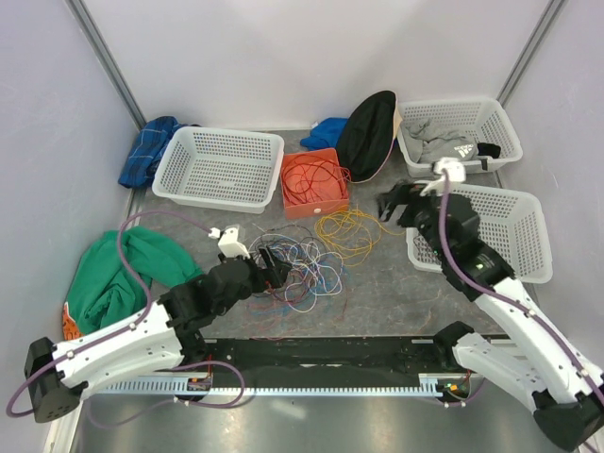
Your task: Untangle the cables
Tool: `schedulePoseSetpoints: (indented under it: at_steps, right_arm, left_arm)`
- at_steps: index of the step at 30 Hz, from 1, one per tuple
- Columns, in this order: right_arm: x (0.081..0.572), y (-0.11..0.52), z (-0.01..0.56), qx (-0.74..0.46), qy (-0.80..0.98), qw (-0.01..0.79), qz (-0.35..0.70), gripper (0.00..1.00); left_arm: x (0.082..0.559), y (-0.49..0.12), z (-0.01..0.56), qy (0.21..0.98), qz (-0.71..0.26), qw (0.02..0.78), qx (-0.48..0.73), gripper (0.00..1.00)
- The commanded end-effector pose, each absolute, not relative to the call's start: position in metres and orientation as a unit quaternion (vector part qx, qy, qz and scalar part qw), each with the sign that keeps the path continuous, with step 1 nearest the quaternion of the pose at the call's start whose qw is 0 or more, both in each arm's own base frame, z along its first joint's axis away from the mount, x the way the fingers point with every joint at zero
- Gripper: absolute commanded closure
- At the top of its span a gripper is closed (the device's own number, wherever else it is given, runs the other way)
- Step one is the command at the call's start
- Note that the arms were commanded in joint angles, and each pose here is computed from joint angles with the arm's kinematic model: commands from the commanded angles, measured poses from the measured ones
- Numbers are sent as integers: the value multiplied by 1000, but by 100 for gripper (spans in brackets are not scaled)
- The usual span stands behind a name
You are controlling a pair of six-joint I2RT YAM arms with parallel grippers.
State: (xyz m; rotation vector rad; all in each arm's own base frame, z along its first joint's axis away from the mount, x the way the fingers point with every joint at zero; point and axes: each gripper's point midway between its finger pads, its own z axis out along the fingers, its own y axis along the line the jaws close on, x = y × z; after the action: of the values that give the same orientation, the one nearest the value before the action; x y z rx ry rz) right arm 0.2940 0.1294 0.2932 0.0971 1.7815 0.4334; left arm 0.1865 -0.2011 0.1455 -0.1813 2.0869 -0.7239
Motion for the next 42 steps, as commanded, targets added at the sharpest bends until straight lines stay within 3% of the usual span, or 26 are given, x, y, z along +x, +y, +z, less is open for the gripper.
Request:
schedulePoseSetpoints:
  at_steps: [1,10,16,19,22,25,26,30,31,36,42]
  right_arm:
    - [267,203,258,-67,780,557,277,9]
    - [235,257,192,-127,789,513,313,9]
    - [225,273,177,-140,790,501,324,8]
    - [224,270,188,-135,784,511,327,8]
    - [222,265,208,-129,773,525,333,7]
    - [217,261,230,-127,760,534,347,7]
    - [216,259,235,-126,758,536,348,7]
    - [212,251,250,-120,747,549,355,7]
    - [211,250,250,-119,747,549,355,7]
    - [209,249,253,-115,744,550,362,8]
    - [203,240,281,-115,724,570,372,7]
  left_arm:
    - [198,-192,154,842,-261,456,-120,0]
    - [195,-163,173,825,-255,470,-186,0]
    - [185,-163,144,845,-248,425,-209,0]
    - [181,-172,113,865,-233,394,-205,6]
    - [185,-178,91,871,-220,387,-206,26]
    - [193,-176,91,868,-203,406,-199,57]
    - [198,-178,100,864,-204,416,-196,73]
    - [211,-177,136,845,-204,462,-178,88]
    - [214,-175,151,837,-203,478,-170,98]
    - [218,-175,217,805,-235,529,-128,98]
    - [210,-195,373,705,-350,615,-37,98]
